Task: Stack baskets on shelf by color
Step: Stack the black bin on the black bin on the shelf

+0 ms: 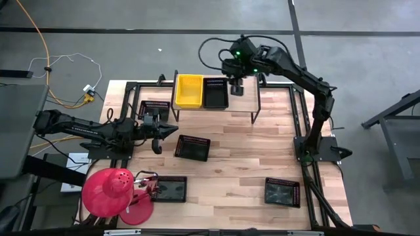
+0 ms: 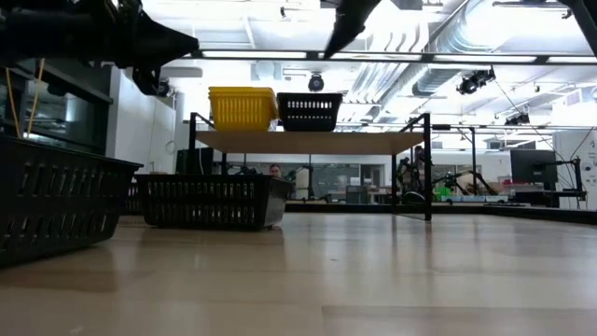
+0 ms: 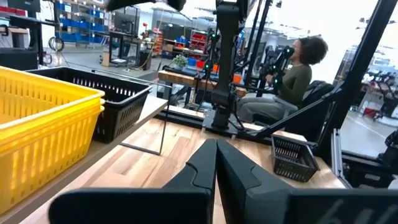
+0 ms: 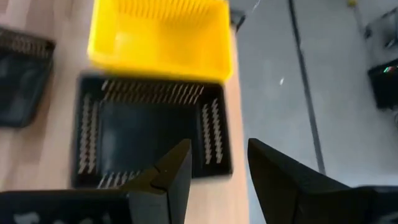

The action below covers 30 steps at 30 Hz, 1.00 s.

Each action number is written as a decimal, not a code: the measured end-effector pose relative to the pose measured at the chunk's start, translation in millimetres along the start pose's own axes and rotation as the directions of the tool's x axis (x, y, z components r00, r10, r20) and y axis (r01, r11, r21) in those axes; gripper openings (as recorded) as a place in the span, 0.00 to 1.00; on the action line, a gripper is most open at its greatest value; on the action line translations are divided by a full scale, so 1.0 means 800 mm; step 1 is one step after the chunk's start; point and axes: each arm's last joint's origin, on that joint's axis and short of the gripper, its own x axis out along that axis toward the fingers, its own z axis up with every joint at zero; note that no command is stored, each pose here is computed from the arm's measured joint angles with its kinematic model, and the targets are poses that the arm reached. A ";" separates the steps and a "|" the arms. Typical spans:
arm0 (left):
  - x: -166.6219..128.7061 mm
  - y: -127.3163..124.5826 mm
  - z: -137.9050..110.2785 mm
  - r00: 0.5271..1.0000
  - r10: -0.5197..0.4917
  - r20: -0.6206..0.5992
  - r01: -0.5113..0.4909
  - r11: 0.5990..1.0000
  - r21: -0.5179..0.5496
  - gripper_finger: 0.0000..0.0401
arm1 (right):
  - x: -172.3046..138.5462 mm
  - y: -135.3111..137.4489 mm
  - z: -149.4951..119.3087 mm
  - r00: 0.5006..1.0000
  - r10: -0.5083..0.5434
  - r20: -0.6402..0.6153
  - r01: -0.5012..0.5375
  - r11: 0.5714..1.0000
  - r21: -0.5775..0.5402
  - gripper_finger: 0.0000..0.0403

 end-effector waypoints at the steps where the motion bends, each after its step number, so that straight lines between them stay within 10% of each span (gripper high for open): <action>1: 0.000 0.000 0.000 1.000 0.000 0.000 0.000 1.000 0.005 0.00 | -0.006 0.003 -0.004 1.000 0.017 -0.024 -0.017 1.000 0.014 0.36; 11: 0.000 0.000 0.001 1.000 -0.001 0.005 0.001 1.000 0.018 0.00 | -0.072 0.040 -0.035 0.926 0.368 -0.087 -0.328 0.896 0.299 0.36; 30: 0.000 0.000 0.001 1.000 -0.003 0.009 0.002 1.000 0.019 0.00 | -0.089 0.128 -0.001 0.892 0.431 -0.133 -0.414 0.900 0.138 0.36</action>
